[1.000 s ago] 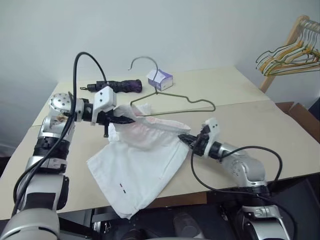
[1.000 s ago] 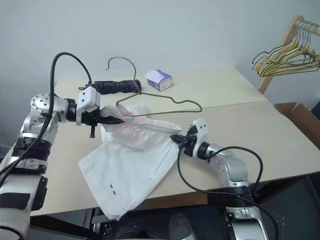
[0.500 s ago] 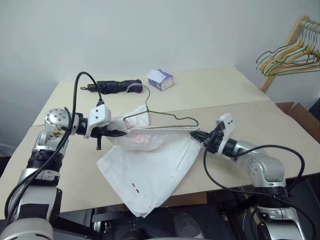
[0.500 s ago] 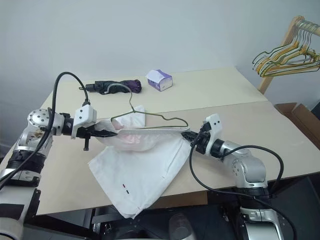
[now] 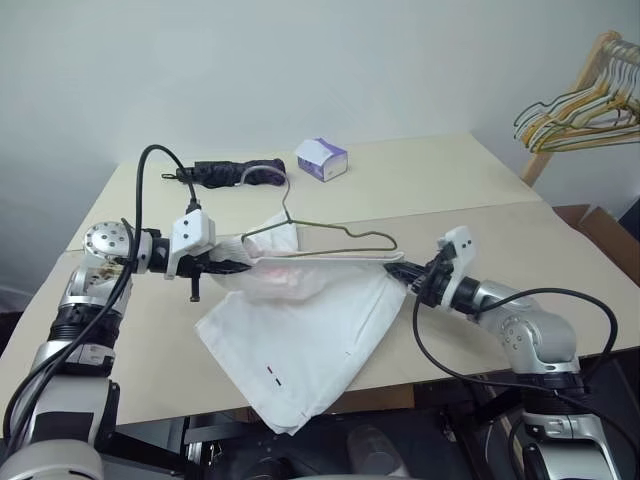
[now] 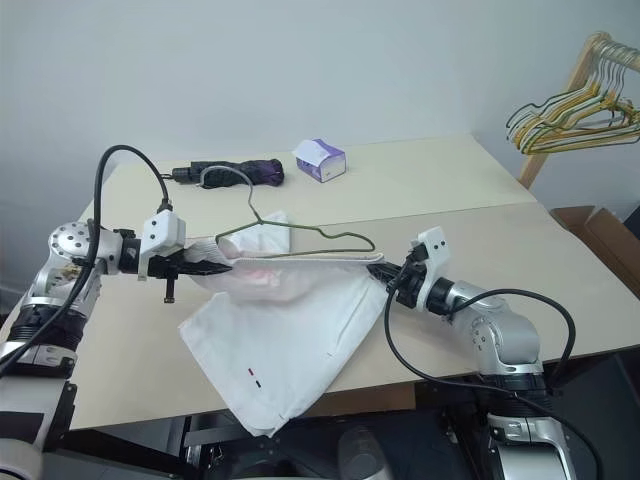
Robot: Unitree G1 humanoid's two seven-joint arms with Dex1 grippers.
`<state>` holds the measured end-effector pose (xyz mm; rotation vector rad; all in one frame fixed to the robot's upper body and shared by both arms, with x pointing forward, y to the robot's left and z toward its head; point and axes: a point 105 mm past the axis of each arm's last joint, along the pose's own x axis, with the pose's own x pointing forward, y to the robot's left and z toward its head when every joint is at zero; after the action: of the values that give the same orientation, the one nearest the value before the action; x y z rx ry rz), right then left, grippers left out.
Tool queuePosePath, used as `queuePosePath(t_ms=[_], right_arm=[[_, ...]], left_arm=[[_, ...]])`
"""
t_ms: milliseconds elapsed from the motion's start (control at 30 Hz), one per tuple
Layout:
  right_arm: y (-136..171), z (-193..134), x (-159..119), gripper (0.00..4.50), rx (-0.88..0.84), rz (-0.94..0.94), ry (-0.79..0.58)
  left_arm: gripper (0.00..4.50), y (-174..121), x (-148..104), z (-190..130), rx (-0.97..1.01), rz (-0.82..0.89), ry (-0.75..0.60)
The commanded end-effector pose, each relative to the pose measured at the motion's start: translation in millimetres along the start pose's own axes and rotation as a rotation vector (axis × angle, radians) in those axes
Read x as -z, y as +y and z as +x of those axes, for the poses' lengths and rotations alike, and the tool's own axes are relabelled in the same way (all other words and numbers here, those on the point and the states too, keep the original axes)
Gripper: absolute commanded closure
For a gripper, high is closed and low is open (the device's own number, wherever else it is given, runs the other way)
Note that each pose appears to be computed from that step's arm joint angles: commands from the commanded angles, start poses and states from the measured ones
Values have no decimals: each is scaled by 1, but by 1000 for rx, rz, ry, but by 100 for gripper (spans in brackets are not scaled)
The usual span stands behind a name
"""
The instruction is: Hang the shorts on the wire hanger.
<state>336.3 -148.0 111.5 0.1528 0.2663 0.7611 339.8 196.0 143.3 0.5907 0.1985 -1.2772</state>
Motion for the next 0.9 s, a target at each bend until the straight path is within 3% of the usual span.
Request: queuePosePath(t_ms=[33,200,900], right_arm=[[-19,-18,-21,447,89,-35,-60],[-20,-22,-23,447,94,-39,-63],[-21,-26,-24,447,93,-56,-52]], left_arm=[[450,2,-3,-16,-17,-1,-2],[450,7,12,-16,-53,-10,82],[450,14,16,-20,-67,-4,99]])
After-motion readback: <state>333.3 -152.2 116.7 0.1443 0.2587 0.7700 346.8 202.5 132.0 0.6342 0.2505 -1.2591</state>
